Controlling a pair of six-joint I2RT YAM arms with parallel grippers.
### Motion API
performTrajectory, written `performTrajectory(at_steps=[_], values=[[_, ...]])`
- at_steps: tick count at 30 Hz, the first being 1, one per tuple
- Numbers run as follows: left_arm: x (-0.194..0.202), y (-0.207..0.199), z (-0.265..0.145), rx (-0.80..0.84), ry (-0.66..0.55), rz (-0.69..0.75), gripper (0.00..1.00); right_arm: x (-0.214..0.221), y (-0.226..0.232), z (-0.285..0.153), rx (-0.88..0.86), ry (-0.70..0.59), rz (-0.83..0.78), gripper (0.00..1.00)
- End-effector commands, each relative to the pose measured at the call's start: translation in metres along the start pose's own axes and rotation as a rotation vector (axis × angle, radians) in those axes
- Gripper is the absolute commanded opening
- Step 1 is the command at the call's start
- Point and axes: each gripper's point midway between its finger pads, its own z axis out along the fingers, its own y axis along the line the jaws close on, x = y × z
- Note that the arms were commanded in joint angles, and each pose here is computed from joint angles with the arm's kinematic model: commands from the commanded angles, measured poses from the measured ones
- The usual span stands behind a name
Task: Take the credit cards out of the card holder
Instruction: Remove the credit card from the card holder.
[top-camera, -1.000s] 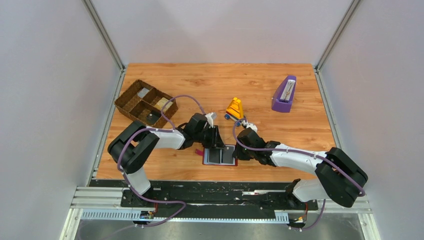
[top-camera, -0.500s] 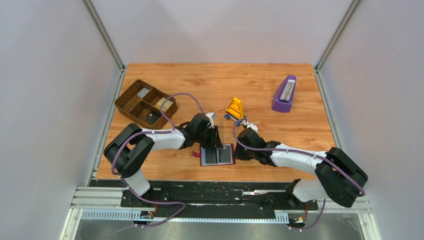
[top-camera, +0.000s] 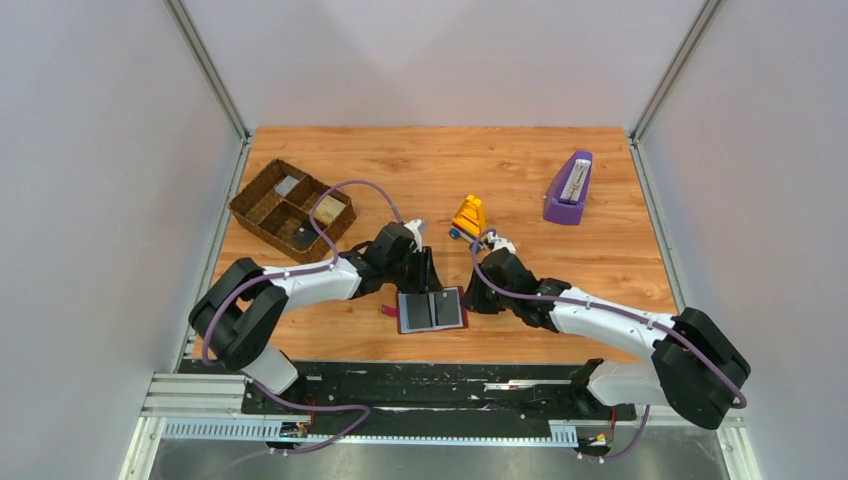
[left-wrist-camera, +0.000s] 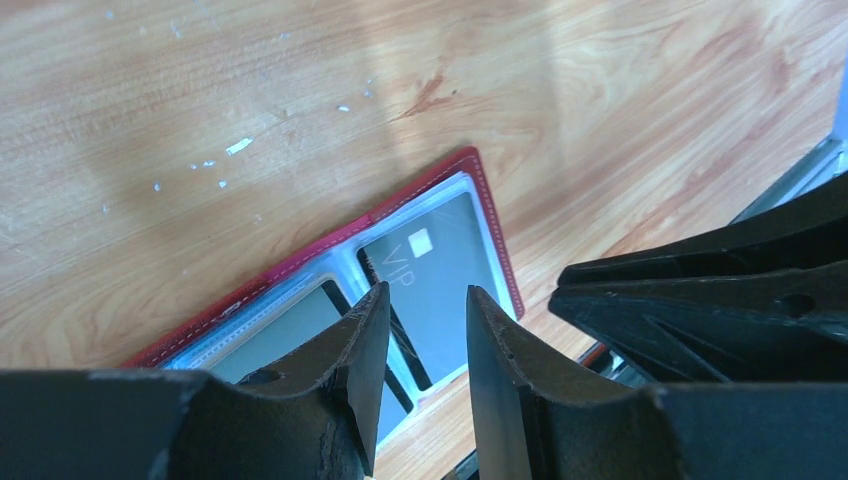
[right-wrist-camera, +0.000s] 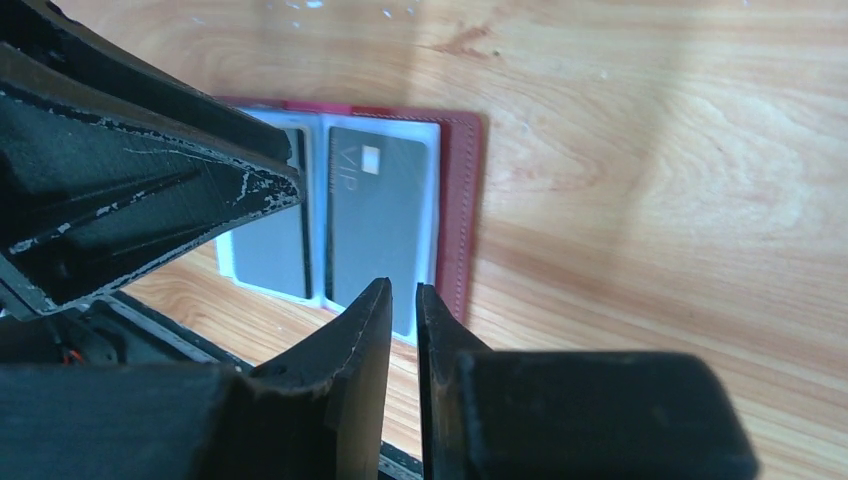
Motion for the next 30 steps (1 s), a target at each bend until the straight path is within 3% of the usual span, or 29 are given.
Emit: performTrajectory(at_steps=[1,15,30], values=[[-0.015,-0.008,-0.015,0.005,-0.070,0.011,0.42,-0.021,0.023,-0.002,-0.059,-0.038,-0.013,0.16],[-0.002,0.005,-0.002,-0.011,-0.036,-0.006,0.41,0.000,0.015,0.031,-0.043,0.062,0.007,0.14],[0.005,0.023,0.016,-0.067,-0.013,-0.008,0.41,0.017,-0.009,0.035,0.026,0.095,0.043,0.13]])
